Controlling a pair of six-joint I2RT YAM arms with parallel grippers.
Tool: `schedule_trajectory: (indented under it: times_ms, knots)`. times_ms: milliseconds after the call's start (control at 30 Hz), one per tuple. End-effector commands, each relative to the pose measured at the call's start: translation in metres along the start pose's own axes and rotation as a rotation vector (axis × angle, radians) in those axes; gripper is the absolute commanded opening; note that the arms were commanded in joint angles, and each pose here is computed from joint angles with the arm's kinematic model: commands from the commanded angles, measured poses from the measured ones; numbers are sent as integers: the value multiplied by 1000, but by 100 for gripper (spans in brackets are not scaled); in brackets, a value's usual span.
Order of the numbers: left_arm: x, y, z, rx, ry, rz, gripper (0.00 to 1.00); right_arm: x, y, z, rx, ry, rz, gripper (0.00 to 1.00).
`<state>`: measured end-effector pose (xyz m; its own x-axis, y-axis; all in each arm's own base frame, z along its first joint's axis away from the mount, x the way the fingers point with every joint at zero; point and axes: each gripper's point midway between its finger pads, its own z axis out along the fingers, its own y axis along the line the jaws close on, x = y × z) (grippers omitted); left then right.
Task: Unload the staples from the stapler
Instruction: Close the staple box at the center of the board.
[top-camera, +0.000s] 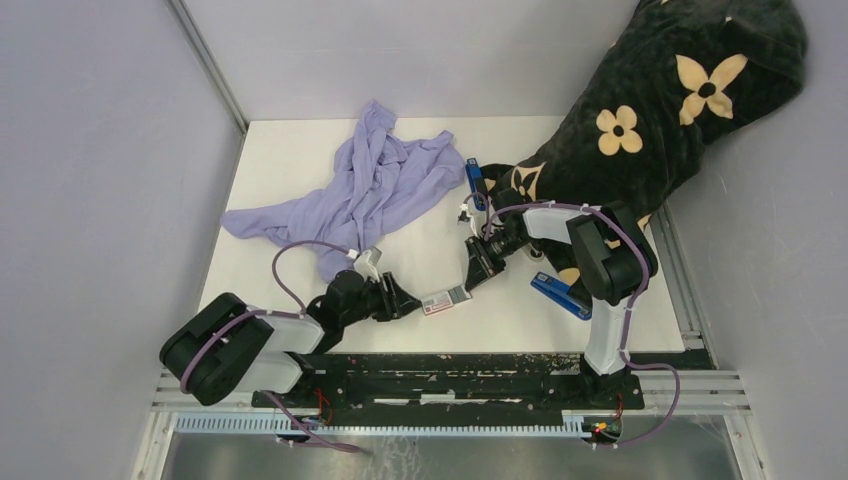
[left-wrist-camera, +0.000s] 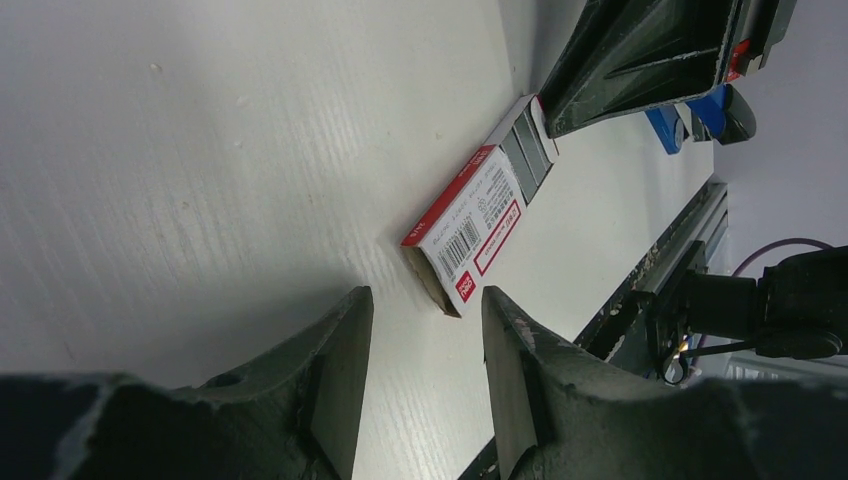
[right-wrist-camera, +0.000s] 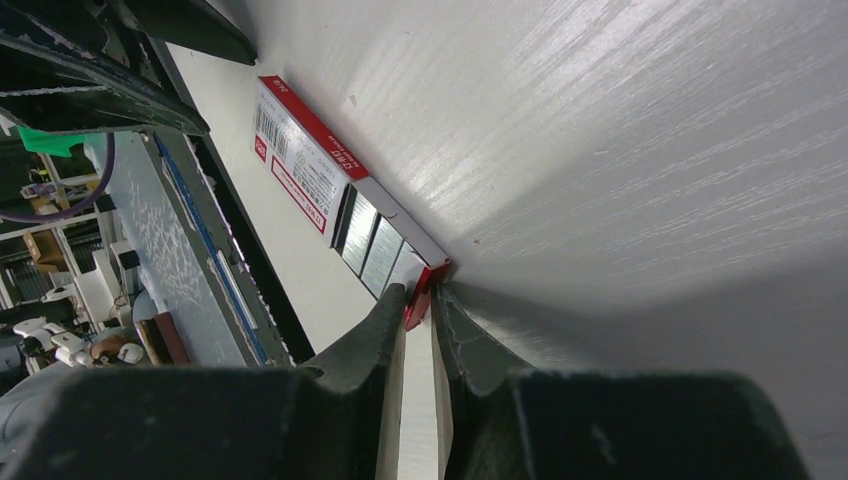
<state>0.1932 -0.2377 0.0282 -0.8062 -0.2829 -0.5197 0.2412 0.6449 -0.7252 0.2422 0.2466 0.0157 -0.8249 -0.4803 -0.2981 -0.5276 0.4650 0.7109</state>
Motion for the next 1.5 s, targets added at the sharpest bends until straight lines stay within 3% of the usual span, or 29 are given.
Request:
schedule_trajectory:
  times_ms: [0,200,967,1467]
  knots:
    - [-1,-11,5,24,17,-28,52,-11,5,1,-10,-14,-29,19]
    - [5,-13,9,24,45,-28,46,-11,6,3,0,-15,-35,17]
    - [26,-26,1,-19,83,-71,49,-11,10,5,18,-31,-41,16]
    - [38,-13,18,-91,159,-49,31,-11,19,7,2,-25,-54,16]
